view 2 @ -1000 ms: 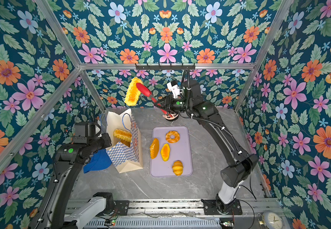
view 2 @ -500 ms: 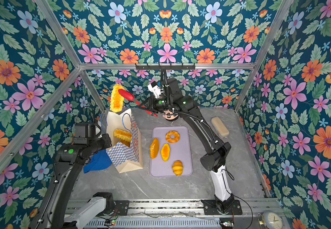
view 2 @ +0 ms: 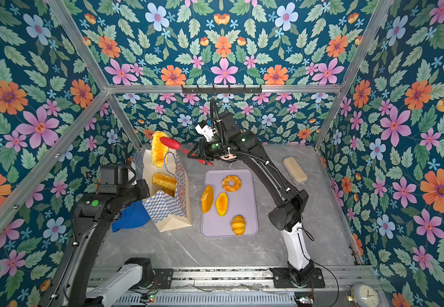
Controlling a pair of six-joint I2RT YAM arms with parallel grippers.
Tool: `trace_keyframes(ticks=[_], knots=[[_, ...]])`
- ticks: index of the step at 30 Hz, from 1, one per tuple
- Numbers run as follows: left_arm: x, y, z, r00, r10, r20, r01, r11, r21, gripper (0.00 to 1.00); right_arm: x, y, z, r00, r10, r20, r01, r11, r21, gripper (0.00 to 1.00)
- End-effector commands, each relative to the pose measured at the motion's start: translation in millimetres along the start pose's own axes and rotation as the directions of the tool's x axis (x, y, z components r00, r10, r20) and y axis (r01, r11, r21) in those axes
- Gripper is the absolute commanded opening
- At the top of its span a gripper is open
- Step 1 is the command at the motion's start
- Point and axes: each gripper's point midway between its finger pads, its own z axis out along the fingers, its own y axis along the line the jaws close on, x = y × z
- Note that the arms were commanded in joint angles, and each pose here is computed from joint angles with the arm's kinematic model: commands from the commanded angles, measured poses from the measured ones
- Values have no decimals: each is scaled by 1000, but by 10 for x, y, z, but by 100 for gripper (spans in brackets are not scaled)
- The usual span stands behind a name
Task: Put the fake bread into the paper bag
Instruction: 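Carry the twisted bread over the bag held by the left gripper, then open the tongs to drop the twisted bread into the bag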
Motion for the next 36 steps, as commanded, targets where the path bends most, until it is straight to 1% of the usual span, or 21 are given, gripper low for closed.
trace_keyframes(ticks=[1,10,15,24,30,36], knots=[[-23,14,-11,1000,-1,10,1,1000,-8,14,10,74,-24,998,-55,-2,55,998,-24,24],[-25,13,-8,1000,0,9,0,1000,-9,14,76,58,1,998,-60,-26,60,998,-17,25],[-28,9,-4,1000,-1,9,1,1000,-6,14,101,43,8,997,-63,-35,62,998,-11,27],[-24,10,-10,1000,0,9,0,1000,-6,14,117,80,-6,997,-67,-38,67,998,-17,35],[-24,11,-16,1000,-1,9,1,1000,-7,14,113,110,-19,997,-73,-33,73,997,-18,43],[-19,11,-12,1000,-1,8,1,1000,-7,14,80,138,-48,997,-77,-18,77,997,-14,47]])
